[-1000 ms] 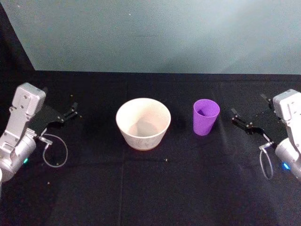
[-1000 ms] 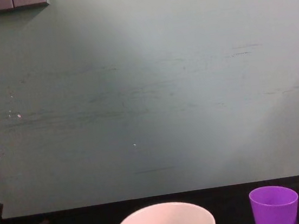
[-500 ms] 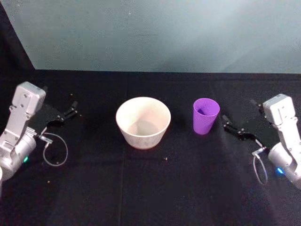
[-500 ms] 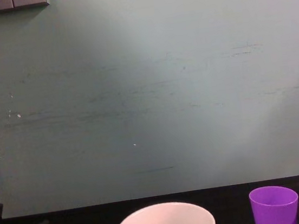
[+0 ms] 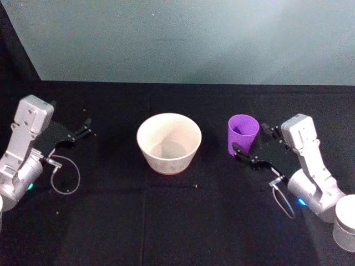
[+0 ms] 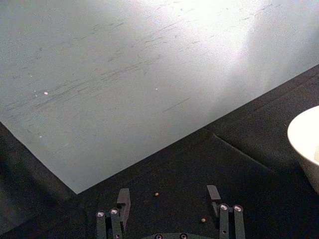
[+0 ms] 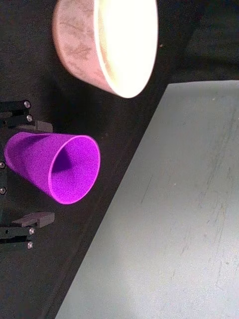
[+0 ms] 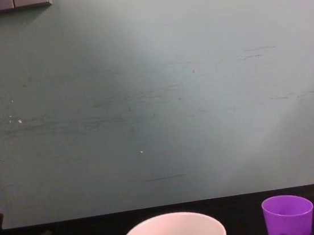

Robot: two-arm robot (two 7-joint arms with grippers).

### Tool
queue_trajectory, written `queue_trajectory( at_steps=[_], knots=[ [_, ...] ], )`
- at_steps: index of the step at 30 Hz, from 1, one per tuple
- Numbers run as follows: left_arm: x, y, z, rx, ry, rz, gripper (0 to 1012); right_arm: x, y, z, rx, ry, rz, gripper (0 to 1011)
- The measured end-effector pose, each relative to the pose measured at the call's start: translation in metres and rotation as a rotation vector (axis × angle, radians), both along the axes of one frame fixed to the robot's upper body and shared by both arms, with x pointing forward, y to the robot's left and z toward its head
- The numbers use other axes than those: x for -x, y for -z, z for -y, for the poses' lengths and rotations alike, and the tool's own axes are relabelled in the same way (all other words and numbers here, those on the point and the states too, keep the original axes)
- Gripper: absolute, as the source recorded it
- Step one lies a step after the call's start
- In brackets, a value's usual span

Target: Pick up the cup and pour the mung beans from the cup into the bowl.

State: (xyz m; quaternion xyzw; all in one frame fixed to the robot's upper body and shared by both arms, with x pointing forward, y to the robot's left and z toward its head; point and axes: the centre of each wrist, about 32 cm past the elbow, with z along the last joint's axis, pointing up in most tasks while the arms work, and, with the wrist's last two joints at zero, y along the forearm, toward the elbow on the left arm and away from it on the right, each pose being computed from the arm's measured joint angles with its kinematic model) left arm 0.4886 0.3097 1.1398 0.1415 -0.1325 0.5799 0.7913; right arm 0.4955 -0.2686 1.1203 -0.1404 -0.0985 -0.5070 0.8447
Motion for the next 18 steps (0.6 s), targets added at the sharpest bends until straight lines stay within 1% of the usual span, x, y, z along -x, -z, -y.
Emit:
queue_trajectory(
  at_steps=[3,4,5,7,14,15,18],
  knots=[
    [0.0,0.0,0.0,0.0,0.0,0.0,1000,-0.006,0.004,-0.004,-0.043,-0.008,-0.007,1003],
    [0.0,0.0,0.0,0.0,0.0,0.0,1000,-0.009,0.005,-0.006,-0.065,-0.01,-0.011,1003],
    [0.0,0.0,0.0,0.0,0.0,0.0,1000,-0.009,0.005,-0.006,-0.065,-0.01,-0.011,1003],
    [0.0,0.0,0.0,0.0,0.0,0.0,1000,-0.015,0.008,-0.009,-0.108,-0.018,-0.016,1003],
    [0.0,0.0,0.0,0.0,0.0,0.0,1000,-0.024,0.013,-0.014,-0.181,-0.015,-0.039,1003],
    [0.0,0.0,0.0,0.0,0.0,0.0,1000,-0.024,0.013,-0.014,-0.181,-0.015,-0.039,1003],
    [0.0,0.0,0.0,0.0,0.0,0.0,1000,-0.027,0.015,-0.015,-0.206,-0.009,-0.047,1003]
  ],
)
